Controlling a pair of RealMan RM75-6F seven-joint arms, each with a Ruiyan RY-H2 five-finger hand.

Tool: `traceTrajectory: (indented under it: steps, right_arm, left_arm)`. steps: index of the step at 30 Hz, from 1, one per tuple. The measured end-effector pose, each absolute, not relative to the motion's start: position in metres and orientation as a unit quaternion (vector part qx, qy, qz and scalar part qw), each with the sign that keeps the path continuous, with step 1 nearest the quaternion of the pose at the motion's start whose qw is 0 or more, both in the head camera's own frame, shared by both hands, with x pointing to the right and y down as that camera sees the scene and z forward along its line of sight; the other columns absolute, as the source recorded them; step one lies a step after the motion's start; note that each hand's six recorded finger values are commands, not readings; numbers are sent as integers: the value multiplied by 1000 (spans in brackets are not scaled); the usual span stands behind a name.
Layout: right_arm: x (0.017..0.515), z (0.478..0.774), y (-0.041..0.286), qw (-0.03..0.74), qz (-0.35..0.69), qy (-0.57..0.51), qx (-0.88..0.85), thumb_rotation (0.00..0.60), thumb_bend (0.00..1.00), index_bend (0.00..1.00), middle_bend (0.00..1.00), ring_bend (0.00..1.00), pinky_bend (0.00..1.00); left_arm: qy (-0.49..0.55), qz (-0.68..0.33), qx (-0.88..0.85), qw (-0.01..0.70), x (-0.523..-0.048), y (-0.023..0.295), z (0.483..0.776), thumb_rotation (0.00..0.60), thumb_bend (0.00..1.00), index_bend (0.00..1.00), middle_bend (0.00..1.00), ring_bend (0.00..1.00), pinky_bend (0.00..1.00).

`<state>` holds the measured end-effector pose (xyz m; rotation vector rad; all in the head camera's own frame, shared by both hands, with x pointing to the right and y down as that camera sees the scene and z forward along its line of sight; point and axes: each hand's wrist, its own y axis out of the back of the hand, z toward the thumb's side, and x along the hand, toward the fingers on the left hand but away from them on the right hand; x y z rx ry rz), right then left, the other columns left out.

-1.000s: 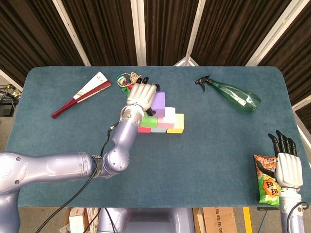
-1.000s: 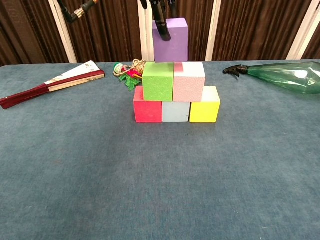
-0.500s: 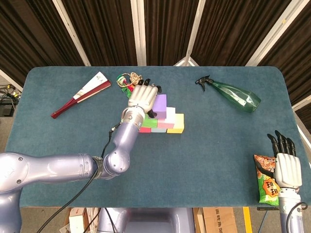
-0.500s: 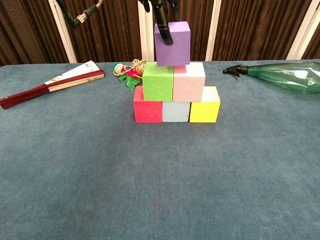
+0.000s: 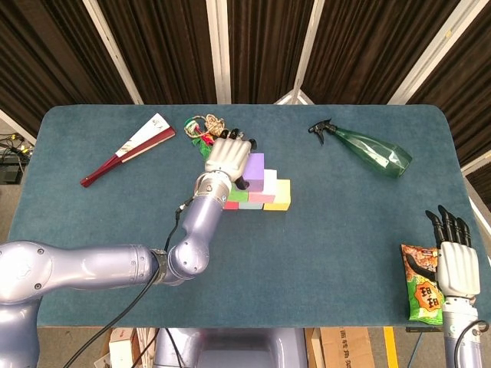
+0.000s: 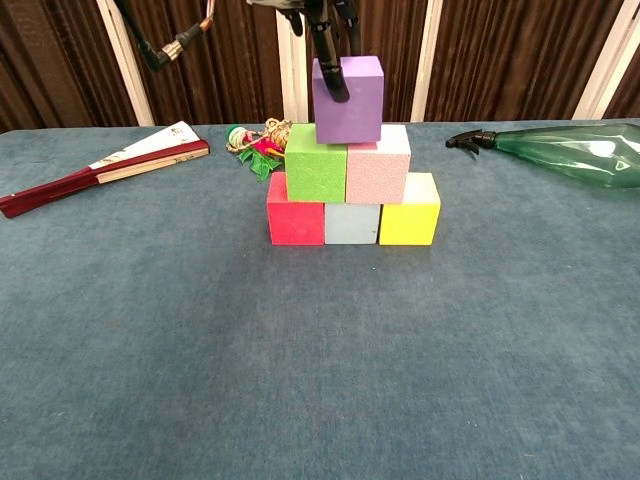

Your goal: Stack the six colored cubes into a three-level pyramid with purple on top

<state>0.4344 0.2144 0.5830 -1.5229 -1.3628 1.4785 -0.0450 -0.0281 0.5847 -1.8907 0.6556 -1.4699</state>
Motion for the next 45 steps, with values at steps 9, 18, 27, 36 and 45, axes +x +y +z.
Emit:
traceTrajectory:
  steps: [9, 18, 27, 36, 45]
  right_arm:
    - [436, 581, 214, 304, 557, -518, -574, 600, 250, 138, 51, 51, 0]
    - [437, 581, 214, 304, 558, -518, -572, 600, 250, 138, 51, 51, 0]
    - [437, 582, 214, 304, 559, -518, -572, 600, 250, 138, 51, 51, 0]
    - [438, 581, 214, 304, 558, -520, -570, 600, 250, 138, 51, 51, 0]
    - [438, 581, 213, 302, 559, -522, -569, 600, 250, 138, 51, 51, 0]
  left_arm:
    - [253, -562, -717, 326, -44, -28, 585, 600, 263, 216, 306, 0, 29]
    - [255, -564, -715, 325, -45, -29, 587, 600, 262, 201, 293, 0, 29]
    - [255, -563, -715, 326, -45, -29, 588, 600, 247, 197, 291, 0, 29]
    - [257, -561, -715, 329, -44, -29, 587, 600, 248, 188, 278, 0, 29]
    - [254, -555, -718, 335, -40, -28, 585, 600, 248, 210, 288, 0, 29]
